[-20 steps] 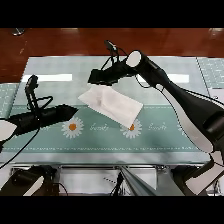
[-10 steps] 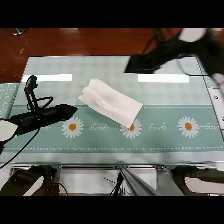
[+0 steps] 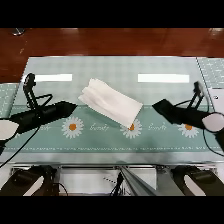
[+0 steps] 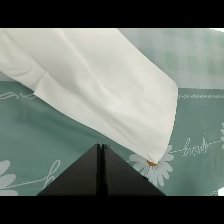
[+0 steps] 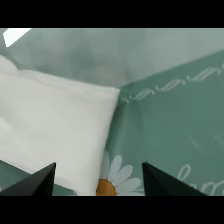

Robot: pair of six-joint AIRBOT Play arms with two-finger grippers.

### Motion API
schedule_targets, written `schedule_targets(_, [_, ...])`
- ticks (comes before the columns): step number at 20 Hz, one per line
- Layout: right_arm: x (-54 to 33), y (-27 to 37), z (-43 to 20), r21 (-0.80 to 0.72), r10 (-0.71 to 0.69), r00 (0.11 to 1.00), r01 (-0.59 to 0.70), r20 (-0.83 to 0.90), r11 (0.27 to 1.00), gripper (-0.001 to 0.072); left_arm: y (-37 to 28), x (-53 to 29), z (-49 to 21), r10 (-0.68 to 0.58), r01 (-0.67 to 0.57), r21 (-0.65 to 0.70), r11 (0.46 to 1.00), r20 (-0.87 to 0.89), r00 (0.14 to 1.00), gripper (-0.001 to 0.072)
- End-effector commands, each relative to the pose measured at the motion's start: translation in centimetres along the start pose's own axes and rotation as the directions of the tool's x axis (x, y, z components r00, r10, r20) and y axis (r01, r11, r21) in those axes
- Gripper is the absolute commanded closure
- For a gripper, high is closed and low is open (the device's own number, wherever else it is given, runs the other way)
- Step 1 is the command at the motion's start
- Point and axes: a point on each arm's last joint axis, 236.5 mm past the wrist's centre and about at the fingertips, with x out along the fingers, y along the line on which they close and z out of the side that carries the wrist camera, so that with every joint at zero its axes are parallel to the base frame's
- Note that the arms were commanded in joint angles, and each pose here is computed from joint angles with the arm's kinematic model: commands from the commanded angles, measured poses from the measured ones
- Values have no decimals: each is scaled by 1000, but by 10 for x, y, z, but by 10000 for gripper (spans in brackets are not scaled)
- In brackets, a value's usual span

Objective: Fold the shirts.

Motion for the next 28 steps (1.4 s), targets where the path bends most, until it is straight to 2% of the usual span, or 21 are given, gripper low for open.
schedule_targets(1, [39, -23, -40, 148, 33, 996, -21, -78, 989, 91, 3, 3, 2, 7, -7, -5, 1000, 5, 1000, 680])
schedule_targets(5, [68, 3, -55, 84, 142, 936, -121, -322, 989, 91, 4, 6, 0, 9, -9, -9, 1000, -8, 1000, 680])
schedule_targets(8, [88, 6, -65, 97, 152, 868, -120, -473, 988, 91, 4, 6, -1, 9, -9, -9, 1000, -11, 1000, 680])
schedule_targets(14, [127, 30, -68, 21, 128, 844, -137, -521, 990, 94, 4, 6, -1, 9, -9, -11, 1000, -11, 1000, 680])
schedule_targets(15, [132, 36, -66, 6, 129, 842, -148, -523, 989, 142, 4, 6, -1, 8, -8, -11, 1000, -11, 1000, 680])
schedule_targets(16, [135, 44, -63, -14, 131, 840, -163, -527, 987, 331, 3, 6, -1, 7, -7, -13, 1000, -11, 1000, 680])
schedule_targets(17, [136, 54, -59, -49, 142, 836, -198, -531, 979, 558, 3, 6, -1, 5, -5, -15, 1000, -11, 1000, 680])
schedule_targets(18, [134, 71, -52, -116, 162, 832, -261, -530, 958, 686, 3, 6, -1, 4, -4, -17, 1000, -11, 1000, 680])
schedule_targets(21, [109, 130, -10, -282, 170, 842, -352, -513, 892, 687, 3, 6, -1, 4, -4, -17, 1000, -11, 1000, 680])
schedule_targets(23, [84, 172, 28, -417, 131, 885, -335, -446, 845, 686, 3, 6, -1, 4, -4, -17, 1000, -11, 1000, 680])
schedule_targets(25, [46, 226, 61, -516, 189, 908, -373, -374, 771, 686, 3, 6, -1, 4, -4, -17, 1000, -11, 1000, 680])
schedule_targets(28, [-5, 259, 113, -594, 217, 947, -317, -235, 740, 686, 3, 6, -1, 4, -4, -17, 1000, -12, 1000, 680])
